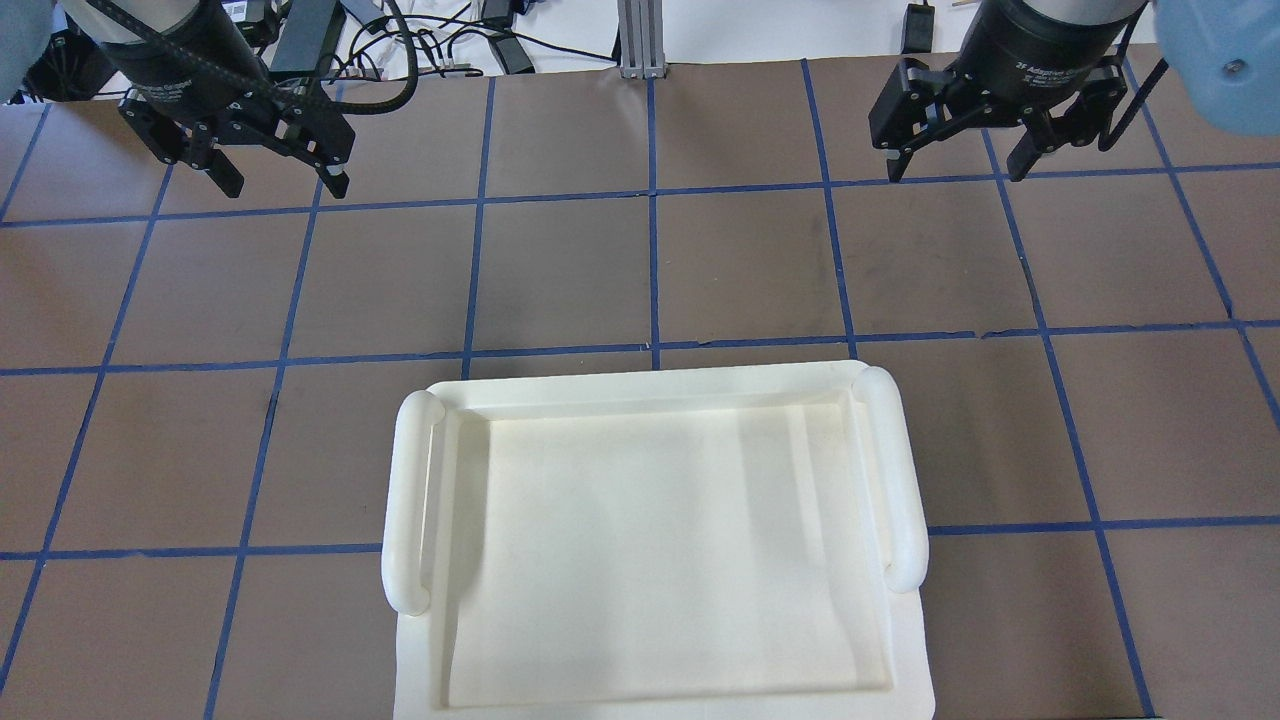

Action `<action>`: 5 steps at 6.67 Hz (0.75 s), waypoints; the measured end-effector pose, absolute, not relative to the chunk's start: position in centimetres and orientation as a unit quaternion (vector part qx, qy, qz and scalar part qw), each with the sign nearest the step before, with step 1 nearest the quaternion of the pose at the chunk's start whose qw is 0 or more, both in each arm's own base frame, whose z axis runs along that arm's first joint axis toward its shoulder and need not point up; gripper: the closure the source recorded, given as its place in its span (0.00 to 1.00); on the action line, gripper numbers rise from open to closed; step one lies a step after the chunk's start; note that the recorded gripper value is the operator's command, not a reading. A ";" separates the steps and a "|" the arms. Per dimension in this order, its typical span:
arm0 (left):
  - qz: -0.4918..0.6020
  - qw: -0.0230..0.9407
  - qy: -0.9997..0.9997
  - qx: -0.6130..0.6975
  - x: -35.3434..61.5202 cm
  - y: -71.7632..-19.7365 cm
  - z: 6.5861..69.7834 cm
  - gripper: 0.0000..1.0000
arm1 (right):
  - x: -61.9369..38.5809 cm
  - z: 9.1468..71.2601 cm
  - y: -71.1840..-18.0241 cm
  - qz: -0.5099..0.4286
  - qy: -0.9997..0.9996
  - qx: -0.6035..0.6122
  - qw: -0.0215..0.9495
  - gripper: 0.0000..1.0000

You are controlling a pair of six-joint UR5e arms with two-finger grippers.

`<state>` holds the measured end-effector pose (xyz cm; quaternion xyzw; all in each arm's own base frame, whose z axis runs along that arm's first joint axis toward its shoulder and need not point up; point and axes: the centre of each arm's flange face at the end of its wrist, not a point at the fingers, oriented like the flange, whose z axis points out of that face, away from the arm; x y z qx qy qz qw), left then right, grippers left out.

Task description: Put scissors in drawer and close it

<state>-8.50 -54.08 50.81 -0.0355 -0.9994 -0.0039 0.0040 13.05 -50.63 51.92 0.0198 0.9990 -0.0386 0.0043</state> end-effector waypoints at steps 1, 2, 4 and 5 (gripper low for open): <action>0.002 0.003 -0.999 -0.035 -8.6 -53.4 51.5 0.00 | 13.0 51.9 -50.6 -0.039 0.999 0.020 0.004 0.00; 0.006 0.003 -0.999 -0.034 -8.6 -53.0 51.9 0.00 | 13.0 51.9 -50.6 -0.039 0.999 0.020 0.004 0.00; 0.006 0.003 -1.000 -0.027 -8.7 -52.8 51.8 0.00 | 13.0 51.9 -50.6 -0.039 0.999 0.020 0.004 0.00; 0.006 0.002 -1.000 -0.026 -8.7 -52.7 51.8 0.00 | 13.0 51.9 -50.6 -0.039 0.999 0.020 0.004 0.00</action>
